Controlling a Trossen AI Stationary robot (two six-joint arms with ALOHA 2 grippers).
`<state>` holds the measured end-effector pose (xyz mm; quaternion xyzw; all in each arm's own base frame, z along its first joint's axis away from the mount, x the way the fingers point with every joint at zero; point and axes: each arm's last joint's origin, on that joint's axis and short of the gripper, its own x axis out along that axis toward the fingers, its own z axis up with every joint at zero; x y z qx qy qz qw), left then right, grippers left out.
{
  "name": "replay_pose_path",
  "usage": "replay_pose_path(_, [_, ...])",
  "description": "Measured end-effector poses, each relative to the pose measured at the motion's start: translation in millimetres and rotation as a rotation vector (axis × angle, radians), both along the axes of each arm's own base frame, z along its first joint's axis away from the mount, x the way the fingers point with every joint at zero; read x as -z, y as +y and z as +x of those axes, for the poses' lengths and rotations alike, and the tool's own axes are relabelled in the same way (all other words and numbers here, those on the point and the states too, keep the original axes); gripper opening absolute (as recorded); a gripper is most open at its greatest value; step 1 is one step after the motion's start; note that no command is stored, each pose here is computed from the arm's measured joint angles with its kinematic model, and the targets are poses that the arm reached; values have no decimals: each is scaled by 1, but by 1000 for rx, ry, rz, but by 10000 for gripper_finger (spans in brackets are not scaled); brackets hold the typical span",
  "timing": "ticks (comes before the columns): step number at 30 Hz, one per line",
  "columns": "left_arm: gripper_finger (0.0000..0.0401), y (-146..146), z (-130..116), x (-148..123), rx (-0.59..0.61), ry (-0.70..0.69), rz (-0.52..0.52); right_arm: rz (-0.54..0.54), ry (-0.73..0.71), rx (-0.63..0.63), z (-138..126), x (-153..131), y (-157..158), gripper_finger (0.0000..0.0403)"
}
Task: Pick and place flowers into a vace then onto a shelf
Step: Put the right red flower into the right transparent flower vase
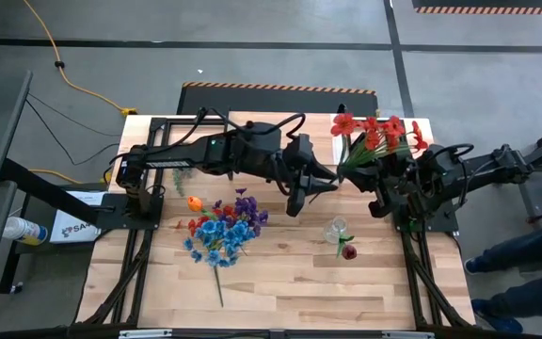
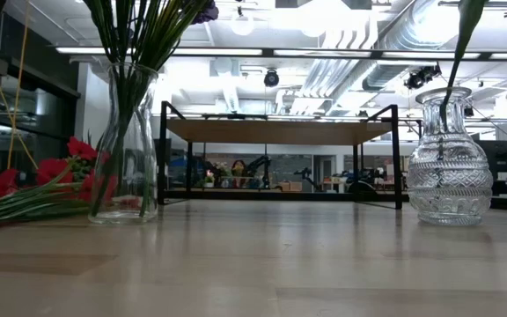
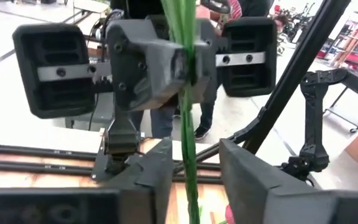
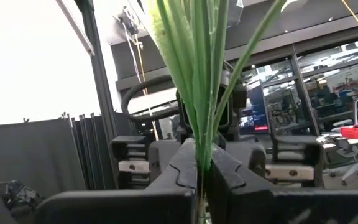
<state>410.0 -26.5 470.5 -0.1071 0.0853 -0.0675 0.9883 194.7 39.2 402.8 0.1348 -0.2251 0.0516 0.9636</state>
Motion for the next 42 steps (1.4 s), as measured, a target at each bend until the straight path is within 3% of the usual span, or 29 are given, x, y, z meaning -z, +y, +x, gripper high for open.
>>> replay_pose_path(7, [230, 0, 0, 1, 3, 10, -2, -1, 2, 8, -1, 0, 0, 0])
replay_pose_path(12, [257, 0, -10, -7, 12, 3, 1, 4, 9, 36, -6, -2, -2, 0])
replay_pose_path(19, [267, 7, -31, -24, -17, -19, 23, 0, 51, 109, -16, -2, -7, 0])
replay_pose_path(26, [266, 8, -67, -47, -6, -37, 22, -15, 84, 134, -37, -5, -12, 0])
replay_pose_path(36, [266, 3, -133, -58, 33, 145, -8, 38, 287, -38, -63, 11, -8, 0])
replay_pose_path(42, [266, 1, -150, -55, -24, 234, -24, 50, 365, -125, -71, 17, -2, 0])
